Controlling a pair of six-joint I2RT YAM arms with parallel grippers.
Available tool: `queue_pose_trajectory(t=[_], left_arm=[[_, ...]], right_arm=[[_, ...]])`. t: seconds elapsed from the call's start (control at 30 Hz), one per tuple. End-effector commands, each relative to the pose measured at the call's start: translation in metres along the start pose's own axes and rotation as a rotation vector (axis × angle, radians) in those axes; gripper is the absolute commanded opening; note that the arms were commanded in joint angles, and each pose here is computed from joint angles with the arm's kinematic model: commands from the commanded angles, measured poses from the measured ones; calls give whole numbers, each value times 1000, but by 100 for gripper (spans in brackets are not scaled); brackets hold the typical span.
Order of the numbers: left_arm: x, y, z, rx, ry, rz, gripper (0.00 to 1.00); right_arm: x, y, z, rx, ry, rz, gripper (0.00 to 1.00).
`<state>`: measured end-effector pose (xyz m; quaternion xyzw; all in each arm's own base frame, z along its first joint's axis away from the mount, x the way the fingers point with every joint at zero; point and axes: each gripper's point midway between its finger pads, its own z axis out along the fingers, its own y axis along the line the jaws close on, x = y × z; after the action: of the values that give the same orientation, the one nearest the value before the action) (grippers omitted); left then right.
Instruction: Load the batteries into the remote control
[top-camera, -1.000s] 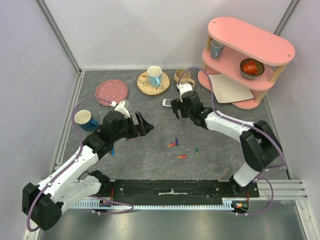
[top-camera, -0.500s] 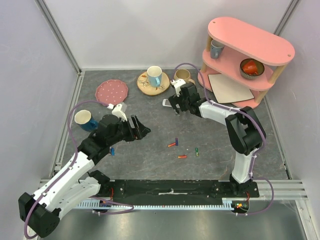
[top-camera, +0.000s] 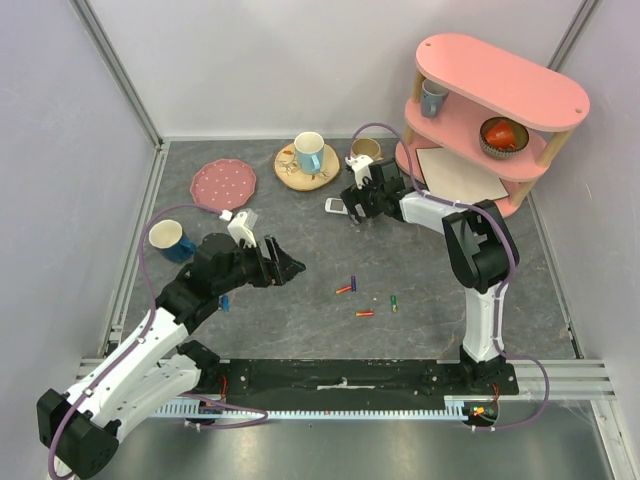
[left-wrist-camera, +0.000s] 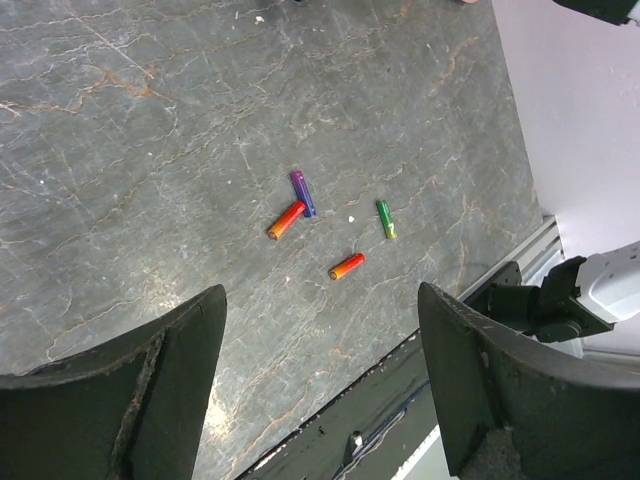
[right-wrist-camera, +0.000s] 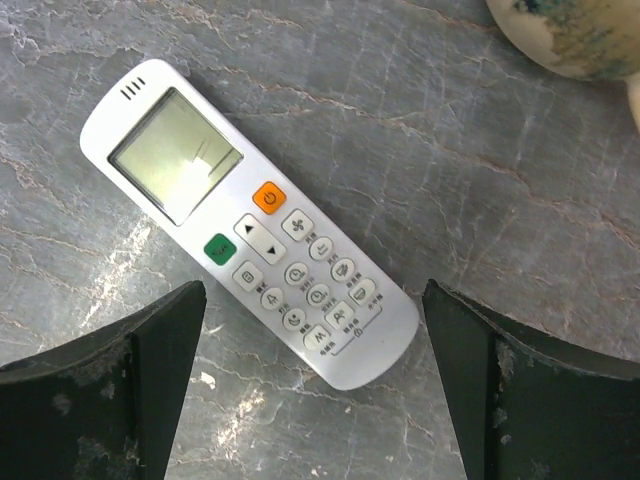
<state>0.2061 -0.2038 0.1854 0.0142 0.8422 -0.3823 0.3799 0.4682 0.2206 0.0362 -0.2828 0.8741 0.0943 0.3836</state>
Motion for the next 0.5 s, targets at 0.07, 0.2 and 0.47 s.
queue_pose_trajectory(t=[0.07, 0.2, 0.47], left_arm=[[-6, -2, 1, 18, -22, 36, 85], [-8, 5, 0, -26, -39, 33, 85], [-7, 5, 3, -24, -26, 26, 85]], right_arm=[[-10, 3, 12, -31, 2, -33, 98], [-6, 3, 14, -29, 13, -23, 98], [-2, 34, 6, -60, 39, -29, 98]])
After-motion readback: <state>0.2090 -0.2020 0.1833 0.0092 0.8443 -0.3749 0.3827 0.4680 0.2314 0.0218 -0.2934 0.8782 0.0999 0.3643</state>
